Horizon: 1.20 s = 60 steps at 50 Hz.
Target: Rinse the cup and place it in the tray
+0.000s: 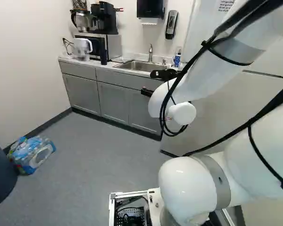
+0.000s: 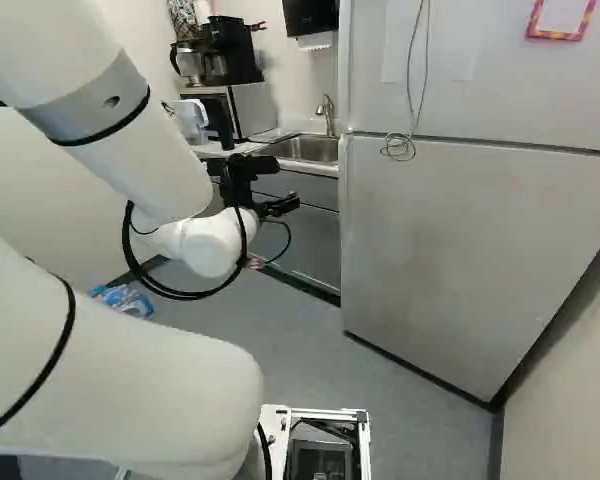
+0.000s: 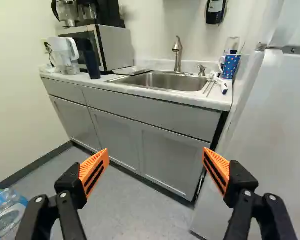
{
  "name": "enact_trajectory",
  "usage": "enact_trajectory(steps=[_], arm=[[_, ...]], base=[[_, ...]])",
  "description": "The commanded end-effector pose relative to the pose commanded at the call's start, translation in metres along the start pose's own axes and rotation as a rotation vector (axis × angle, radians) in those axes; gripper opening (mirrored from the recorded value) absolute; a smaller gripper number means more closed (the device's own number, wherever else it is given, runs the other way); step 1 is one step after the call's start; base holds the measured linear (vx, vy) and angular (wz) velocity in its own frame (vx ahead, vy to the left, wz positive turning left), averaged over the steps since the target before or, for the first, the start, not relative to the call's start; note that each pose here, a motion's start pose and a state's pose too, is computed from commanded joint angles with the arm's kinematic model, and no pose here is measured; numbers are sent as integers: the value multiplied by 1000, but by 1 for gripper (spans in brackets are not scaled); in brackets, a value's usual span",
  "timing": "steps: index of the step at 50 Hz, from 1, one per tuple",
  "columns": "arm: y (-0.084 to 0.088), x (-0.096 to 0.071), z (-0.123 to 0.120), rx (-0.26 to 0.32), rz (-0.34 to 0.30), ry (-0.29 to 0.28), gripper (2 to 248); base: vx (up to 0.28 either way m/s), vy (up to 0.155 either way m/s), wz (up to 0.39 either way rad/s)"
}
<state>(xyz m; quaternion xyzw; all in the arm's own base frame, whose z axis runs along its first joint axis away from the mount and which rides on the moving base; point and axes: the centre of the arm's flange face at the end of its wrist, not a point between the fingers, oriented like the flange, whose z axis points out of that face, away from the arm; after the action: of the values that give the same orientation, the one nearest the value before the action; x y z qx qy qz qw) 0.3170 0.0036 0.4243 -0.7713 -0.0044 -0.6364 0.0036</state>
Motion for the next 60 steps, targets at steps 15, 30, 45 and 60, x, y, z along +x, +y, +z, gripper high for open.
enact_trajectory(steps=[15, 30, 45, 60], arm=[[0, 16, 10, 0, 0, 18, 247], [0, 32, 19, -1, 0, 29, 247], [0, 47, 28, -1, 0, 23, 247], [0, 61, 36, -1, 0, 13, 247]], base=[[0, 0, 0], [0, 0, 0], [0, 0, 0], [0, 0, 0]])
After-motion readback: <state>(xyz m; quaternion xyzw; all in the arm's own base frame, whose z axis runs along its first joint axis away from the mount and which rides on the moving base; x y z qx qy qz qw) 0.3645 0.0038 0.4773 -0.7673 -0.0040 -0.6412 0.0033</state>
